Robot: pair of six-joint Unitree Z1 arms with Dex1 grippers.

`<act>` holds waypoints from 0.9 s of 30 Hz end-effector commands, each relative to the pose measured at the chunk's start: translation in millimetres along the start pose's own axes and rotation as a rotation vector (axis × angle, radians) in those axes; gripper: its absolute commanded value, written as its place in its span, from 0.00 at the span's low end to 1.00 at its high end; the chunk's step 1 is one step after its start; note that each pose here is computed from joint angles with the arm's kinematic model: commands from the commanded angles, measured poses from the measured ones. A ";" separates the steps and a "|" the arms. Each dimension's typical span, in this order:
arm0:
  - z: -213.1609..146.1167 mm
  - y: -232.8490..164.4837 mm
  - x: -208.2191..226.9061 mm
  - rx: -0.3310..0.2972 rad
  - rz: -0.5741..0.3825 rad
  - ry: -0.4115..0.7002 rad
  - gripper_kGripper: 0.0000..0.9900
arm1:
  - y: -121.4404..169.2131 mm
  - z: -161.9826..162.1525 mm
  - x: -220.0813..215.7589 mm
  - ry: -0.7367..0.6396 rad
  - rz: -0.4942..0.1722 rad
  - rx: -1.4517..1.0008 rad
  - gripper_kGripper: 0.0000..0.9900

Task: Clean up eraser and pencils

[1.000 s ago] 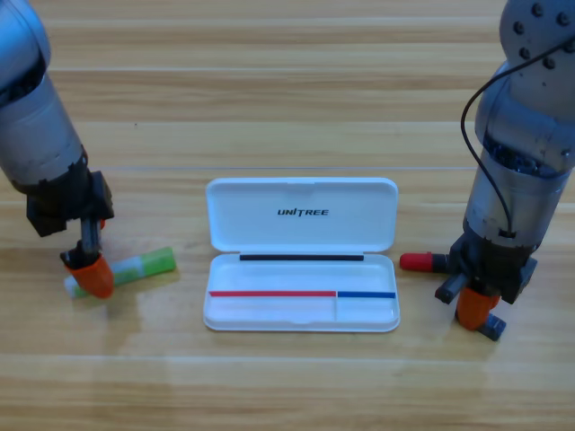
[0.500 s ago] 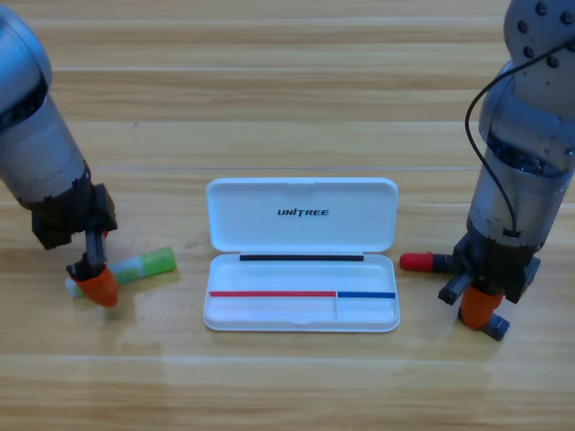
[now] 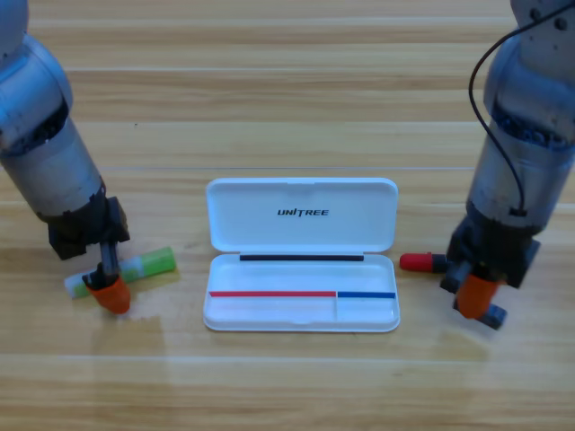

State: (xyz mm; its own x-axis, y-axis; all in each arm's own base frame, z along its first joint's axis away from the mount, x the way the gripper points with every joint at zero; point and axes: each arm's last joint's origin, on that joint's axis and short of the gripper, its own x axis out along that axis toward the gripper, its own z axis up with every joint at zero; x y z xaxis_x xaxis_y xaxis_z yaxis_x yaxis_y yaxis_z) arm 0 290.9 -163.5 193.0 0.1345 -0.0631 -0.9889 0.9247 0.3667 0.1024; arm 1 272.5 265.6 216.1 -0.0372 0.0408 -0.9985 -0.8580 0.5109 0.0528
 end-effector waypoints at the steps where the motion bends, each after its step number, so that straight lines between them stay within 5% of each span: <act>1: -4.5 3.4 23.2 -0.018 -0.021 0.048 0.96 | 30.2 20.4 -16.0 -0.036 -0.066 -0.232 0.00; 7: -5.3 3.6 31.0 -0.016 -0.018 0.051 0.95 | 51.7 46.6 -17.4 -0.042 -0.094 -0.404 0.00; 12: -5.6 4.5 38.1 -0.002 -0.032 0.068 0.84 | 61.0 61.3 -9.8 -0.039 -0.094 -0.483 0.00; 17: -6.1 6.2 40.3 0.029 -0.037 0.072 0.55 | 66.8 67.4 -1.6 -0.033 -0.076 -0.520 0.00; 22: -5.2 7.1 38.6 0.069 -0.032 0.067 0.05 | 65.8 73.2 11.2 -0.011 -0.067 -0.543 0.00; 27: -6.3 7.1 31.2 0.071 -0.016 0.069 0.00 | 64.9 79.4 18.0 -0.005 -0.067 -0.557 0.00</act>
State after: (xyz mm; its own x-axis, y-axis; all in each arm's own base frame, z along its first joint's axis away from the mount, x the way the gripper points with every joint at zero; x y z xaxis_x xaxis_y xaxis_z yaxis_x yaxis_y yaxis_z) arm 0 295.7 -165.6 183.1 0.1483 -0.0598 -0.9871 0.9493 0.2884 0.1251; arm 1 262.5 353.8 234.0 0.0781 0.0956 -0.9923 -0.9967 0.0277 -0.0758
